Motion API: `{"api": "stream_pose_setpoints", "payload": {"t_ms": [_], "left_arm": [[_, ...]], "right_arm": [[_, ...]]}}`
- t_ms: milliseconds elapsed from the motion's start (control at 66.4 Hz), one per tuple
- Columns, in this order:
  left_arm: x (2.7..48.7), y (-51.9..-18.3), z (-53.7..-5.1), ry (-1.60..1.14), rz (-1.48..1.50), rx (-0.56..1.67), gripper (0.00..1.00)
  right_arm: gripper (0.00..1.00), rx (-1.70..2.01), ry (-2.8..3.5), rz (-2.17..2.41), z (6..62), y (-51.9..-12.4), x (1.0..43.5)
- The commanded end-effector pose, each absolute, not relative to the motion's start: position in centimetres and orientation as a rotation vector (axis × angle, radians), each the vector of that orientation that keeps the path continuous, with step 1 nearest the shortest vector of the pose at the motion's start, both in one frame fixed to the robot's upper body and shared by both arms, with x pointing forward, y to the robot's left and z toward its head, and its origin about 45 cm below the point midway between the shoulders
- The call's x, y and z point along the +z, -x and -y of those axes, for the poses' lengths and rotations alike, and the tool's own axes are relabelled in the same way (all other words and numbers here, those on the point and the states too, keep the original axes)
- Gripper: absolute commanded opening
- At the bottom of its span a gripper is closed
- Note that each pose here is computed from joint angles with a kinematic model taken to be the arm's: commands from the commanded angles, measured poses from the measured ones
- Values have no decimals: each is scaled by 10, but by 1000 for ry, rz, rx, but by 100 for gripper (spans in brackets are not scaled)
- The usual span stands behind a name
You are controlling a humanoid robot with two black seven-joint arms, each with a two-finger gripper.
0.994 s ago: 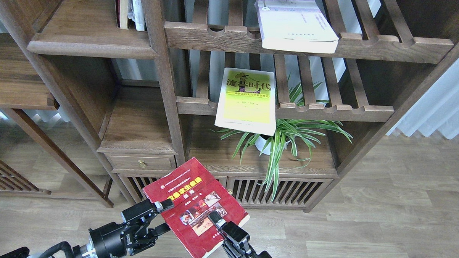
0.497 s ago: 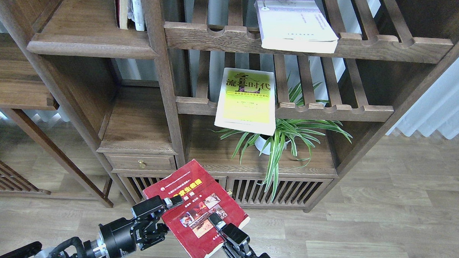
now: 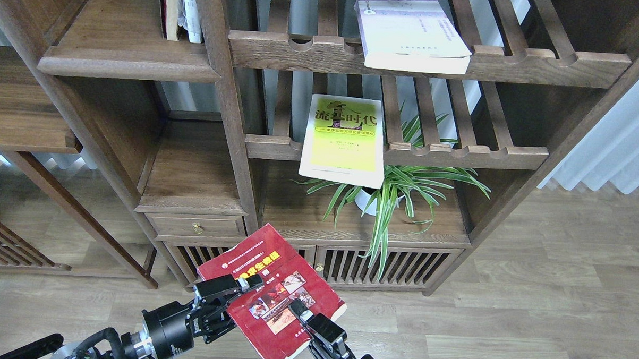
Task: Organize books on shelf
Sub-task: 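Grasp the red book with the left gripper and open the right gripper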
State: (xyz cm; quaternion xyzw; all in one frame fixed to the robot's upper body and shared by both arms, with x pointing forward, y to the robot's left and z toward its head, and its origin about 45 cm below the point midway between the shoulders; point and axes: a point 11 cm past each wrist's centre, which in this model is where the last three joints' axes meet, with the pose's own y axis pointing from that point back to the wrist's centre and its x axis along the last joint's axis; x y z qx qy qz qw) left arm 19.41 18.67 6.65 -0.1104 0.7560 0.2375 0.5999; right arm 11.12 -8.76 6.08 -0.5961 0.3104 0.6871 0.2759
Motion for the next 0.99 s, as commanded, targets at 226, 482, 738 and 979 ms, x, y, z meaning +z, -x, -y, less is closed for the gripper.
{"api": "stream_pose_setpoints", "payload": {"t_ms": [226, 482, 738, 979], "left_arm": [[66, -191, -178, 271, -1767, 534, 7], [66, -193, -182, 268, -1758, 546, 2], [63, -201, -230, 257, -1686, 714, 2], [53, -190, -279, 171, -1504, 905, 2]], "right_arm": [[5, 1849, 1599, -835, 88, -110, 60], [46, 1840, 1613, -861, 92, -114, 55], [99, 1800, 1593, -926, 107, -121, 50], [99, 1758, 1576, -966, 119, -130, 50]]}}
